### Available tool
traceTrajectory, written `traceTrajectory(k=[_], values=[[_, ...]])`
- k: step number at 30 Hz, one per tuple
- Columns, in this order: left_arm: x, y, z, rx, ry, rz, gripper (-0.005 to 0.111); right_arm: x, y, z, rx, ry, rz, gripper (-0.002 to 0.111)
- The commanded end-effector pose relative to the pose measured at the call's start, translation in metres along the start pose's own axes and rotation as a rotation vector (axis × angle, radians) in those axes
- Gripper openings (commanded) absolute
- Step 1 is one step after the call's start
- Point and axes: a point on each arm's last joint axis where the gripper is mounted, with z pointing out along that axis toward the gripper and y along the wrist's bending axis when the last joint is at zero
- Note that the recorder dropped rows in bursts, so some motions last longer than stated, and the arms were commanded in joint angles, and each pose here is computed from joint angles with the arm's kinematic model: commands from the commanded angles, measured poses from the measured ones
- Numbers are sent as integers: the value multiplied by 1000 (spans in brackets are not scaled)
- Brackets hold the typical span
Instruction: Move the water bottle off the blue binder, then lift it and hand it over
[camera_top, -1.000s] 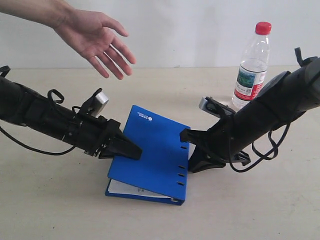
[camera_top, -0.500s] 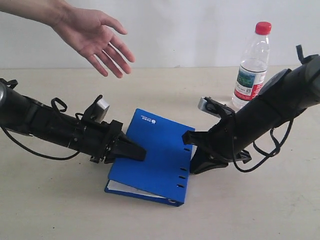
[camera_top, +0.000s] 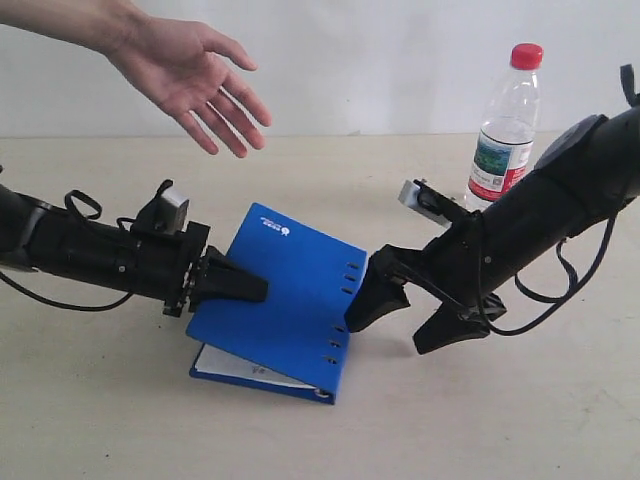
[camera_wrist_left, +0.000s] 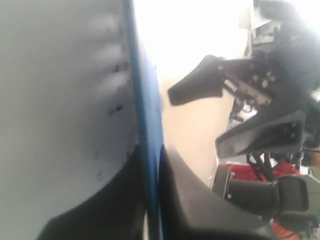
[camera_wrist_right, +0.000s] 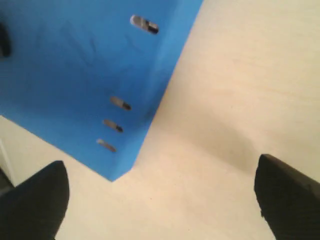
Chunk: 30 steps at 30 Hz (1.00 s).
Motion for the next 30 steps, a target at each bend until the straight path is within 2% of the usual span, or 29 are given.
traceTrajectory(k=[1, 7, 12, 23, 30], values=[[-2, -2, -1, 34, -38, 8, 4, -2, 4, -4, -28, -16, -36, 92], [-4, -2, -1, 40, -60, 5, 4, -6, 2, -4, -8, -60, -30, 92], [-8, -10, -4, 44, -80, 29, 4, -4, 4, -4, -29, -46, -59, 92], [-18, -44, -17, 54, -125, 84, 4, -11, 9, -9, -51, -69, -103, 92], [-17, -45, -18, 49, -112, 88, 4, -38, 18, -16, -123, -326, -70, 92]])
